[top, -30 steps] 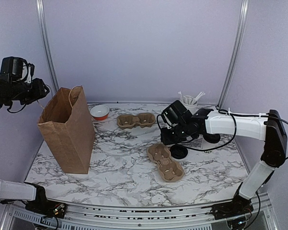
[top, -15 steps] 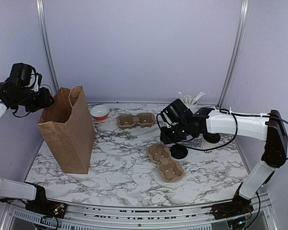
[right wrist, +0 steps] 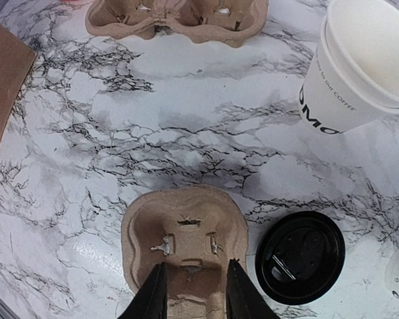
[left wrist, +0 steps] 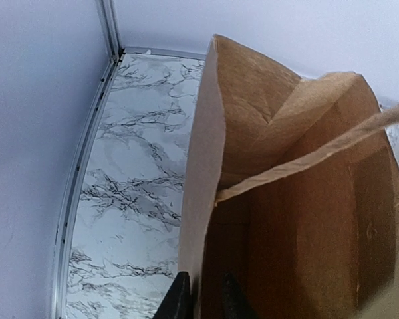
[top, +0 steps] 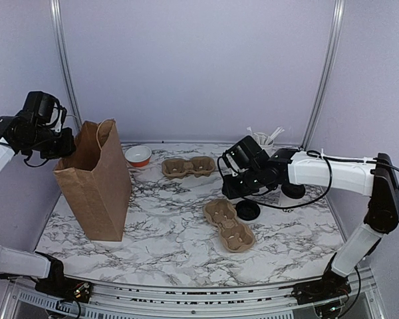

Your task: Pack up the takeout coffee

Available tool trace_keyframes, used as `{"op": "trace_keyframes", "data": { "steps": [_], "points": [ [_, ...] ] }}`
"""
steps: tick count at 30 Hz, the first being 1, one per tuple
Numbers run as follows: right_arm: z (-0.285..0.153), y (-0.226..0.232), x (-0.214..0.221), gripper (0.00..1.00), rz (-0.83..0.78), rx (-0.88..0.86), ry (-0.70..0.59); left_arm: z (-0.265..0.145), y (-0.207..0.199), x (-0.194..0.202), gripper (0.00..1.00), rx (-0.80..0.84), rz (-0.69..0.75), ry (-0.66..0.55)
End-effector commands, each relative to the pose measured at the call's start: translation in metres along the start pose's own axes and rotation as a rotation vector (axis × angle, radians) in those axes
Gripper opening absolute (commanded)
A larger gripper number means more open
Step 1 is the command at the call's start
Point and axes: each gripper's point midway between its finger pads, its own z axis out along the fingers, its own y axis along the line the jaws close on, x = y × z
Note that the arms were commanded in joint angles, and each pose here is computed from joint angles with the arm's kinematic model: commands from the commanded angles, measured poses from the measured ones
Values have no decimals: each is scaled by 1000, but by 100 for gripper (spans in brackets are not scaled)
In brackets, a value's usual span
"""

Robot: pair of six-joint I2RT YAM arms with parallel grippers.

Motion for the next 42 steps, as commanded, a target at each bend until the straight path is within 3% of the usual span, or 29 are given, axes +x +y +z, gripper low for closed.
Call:
{"op": "trace_keyframes", "data": {
  "steps": [1, 3, 13, 15, 22, 27, 33, 42],
  "points": [
    [-23, 1, -14, 31, -23, -19, -53, -2, -9, -4, 7, -2, 59, 4],
    [-25, -1, -11, 31, -26, -13, -47, -4, -18, -9, 0, 19, 81, -4],
    [-30, -23, 55, 31, 29, 6, 79, -22, -62, -28, 0, 179, 174, -41],
    [-32, -23, 87, 35, 45, 8, 131, -26, -68, -29, 0, 207, 182, -45],
    [-35, -16, 133, 53, 114, -51, 200, -31, -73, -31, 0, 230, 193, -56],
    [-32, -8, 146, 65, 168, -89, 209, -35, -74, -32, 0, 241, 192, -66],
    [-24, -11, 152, 72, 231, -56, 210, -38, -76, -30, 0, 255, 195, -72],
    [-11, 59, 141, 80, 246, -207, 213, -38, -83, -24, 0, 300, 194, -71]
  ]
}}
